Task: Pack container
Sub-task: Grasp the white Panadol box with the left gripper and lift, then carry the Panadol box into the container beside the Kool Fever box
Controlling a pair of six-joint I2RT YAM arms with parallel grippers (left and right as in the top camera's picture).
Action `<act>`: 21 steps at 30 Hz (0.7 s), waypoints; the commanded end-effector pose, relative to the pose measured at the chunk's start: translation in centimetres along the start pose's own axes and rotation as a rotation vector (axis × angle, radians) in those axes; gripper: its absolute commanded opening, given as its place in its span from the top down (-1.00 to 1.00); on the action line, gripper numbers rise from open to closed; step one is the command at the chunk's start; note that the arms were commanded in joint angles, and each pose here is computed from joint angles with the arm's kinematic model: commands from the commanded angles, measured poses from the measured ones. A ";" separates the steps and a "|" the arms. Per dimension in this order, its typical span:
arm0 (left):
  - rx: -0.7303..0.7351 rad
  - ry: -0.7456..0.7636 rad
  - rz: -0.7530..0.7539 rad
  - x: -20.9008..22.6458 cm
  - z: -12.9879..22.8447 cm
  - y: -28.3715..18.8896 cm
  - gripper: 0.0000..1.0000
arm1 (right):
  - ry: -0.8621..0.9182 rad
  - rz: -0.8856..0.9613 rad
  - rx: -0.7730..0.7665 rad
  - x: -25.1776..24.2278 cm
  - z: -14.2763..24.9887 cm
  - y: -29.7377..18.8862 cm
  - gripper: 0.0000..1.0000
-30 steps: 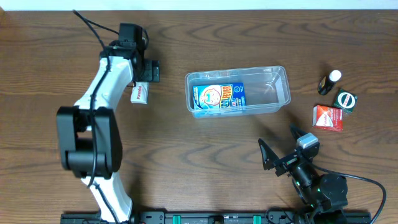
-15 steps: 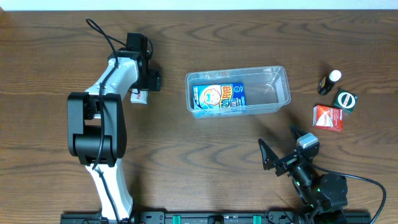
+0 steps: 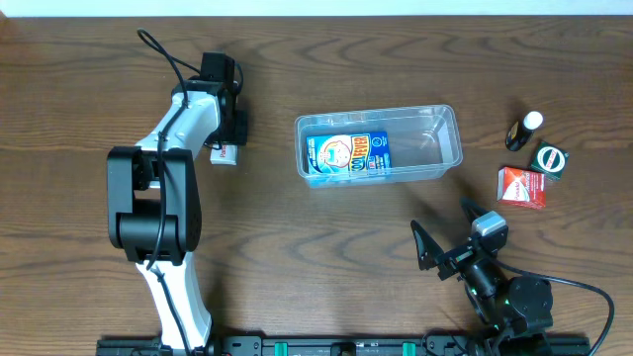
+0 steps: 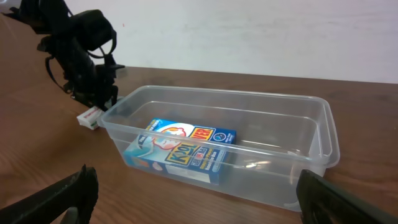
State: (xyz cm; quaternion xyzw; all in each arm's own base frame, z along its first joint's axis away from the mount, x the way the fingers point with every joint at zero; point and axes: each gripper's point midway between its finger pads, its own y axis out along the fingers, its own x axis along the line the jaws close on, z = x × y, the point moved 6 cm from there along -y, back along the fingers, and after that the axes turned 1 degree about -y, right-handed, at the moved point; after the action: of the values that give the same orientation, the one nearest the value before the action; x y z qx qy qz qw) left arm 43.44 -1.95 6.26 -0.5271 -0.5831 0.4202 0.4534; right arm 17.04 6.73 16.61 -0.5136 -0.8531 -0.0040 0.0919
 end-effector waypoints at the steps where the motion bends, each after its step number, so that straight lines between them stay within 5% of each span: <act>1: -0.020 -0.002 -0.012 0.4 -0.3 -0.9 0.03 | 0.012 0.001 0.005 0.0 0.2 0.0 -0.98; 9: -0.092 -0.010 -0.005 0.7 -1.2 -4.2 0.03 | 0.012 0.001 0.005 0.0 0.2 0.0 -0.99; 21: -0.439 0.113 0.139 -2.6 -1.3 -19.9 0.04 | 0.012 0.001 0.005 0.0 0.2 0.0 -0.98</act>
State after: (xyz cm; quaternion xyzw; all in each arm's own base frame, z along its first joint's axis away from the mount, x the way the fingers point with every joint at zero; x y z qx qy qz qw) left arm 41.39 -3.67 22.08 -0.6182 -0.6267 0.3264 0.3443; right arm 17.05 6.72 16.61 -0.5138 -0.8530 -0.0040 0.0919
